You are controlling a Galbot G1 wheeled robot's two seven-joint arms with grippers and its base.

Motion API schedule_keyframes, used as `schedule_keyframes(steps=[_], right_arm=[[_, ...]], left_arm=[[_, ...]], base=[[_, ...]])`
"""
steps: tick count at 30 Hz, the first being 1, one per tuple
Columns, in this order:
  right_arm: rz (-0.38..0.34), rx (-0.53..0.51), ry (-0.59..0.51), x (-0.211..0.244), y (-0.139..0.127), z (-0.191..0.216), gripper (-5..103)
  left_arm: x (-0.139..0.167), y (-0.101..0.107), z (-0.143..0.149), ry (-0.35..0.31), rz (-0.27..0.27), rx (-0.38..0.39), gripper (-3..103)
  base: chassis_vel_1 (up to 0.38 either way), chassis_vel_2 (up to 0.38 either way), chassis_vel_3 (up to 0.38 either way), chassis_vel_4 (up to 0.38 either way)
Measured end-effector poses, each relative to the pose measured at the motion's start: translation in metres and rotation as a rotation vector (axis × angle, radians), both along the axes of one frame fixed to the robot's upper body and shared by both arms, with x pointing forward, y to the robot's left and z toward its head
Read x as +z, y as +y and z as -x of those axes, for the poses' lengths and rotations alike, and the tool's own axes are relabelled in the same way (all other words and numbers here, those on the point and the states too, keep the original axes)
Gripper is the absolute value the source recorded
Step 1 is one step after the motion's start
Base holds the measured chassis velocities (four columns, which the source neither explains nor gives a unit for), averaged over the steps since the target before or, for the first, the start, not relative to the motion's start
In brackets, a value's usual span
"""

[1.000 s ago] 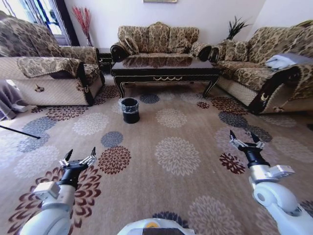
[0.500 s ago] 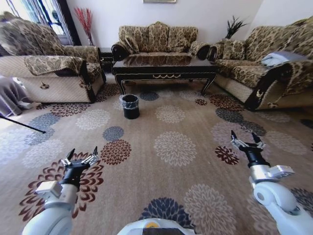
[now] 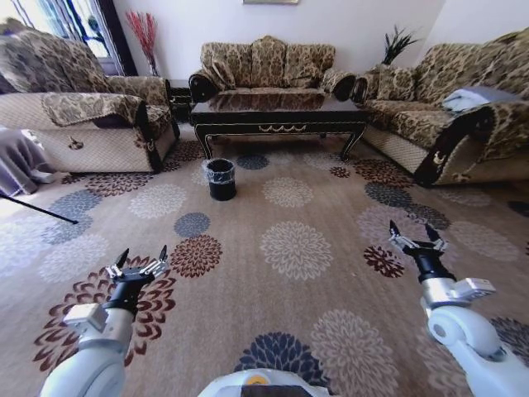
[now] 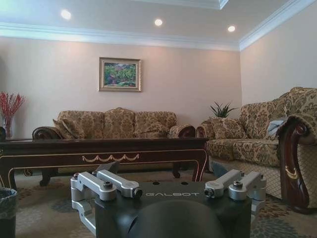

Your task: Move to the front of the table and pick up the trash from the floor, then place it into the trash bin.

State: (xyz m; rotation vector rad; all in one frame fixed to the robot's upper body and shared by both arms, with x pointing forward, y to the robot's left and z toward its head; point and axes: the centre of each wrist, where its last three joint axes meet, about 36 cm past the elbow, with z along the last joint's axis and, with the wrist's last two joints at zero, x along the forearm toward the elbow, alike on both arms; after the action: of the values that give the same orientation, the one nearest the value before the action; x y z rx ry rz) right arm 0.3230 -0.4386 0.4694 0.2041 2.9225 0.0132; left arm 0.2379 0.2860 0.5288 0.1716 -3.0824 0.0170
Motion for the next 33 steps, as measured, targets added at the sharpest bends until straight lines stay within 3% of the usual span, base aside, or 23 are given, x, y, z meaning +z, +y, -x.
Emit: schedule_keyframes(steps=[10,18,22,33], right_arm=[[-0.002,-0.002,0.002,-0.003,-0.001,-0.003,100],[0.011,0.008,-0.010,0.001,0.001,-0.004,100],[0.002,0.031,-0.034,0.011,0.008,-0.003,100],[0.001,0.066,-0.033,0.021,0.023,0.004,100]], left_arm=[[-0.001,-0.001,-0.004,0.016,-0.002,0.010,100],[0.008,0.010,-0.006,-0.024,0.006,-0.008,100],[0.010,0.018,-0.008,-0.081,0.005,-0.068,100],[0.025,0.033,-0.009,-0.145,0.006,-0.151,100]], base=[[0.064,-0.070,-0.079,0.057],[0.000,0.000,0.000,0.000],[0.000,0.000,0.000,0.000],[0.000,0.000,0.000,0.000]])
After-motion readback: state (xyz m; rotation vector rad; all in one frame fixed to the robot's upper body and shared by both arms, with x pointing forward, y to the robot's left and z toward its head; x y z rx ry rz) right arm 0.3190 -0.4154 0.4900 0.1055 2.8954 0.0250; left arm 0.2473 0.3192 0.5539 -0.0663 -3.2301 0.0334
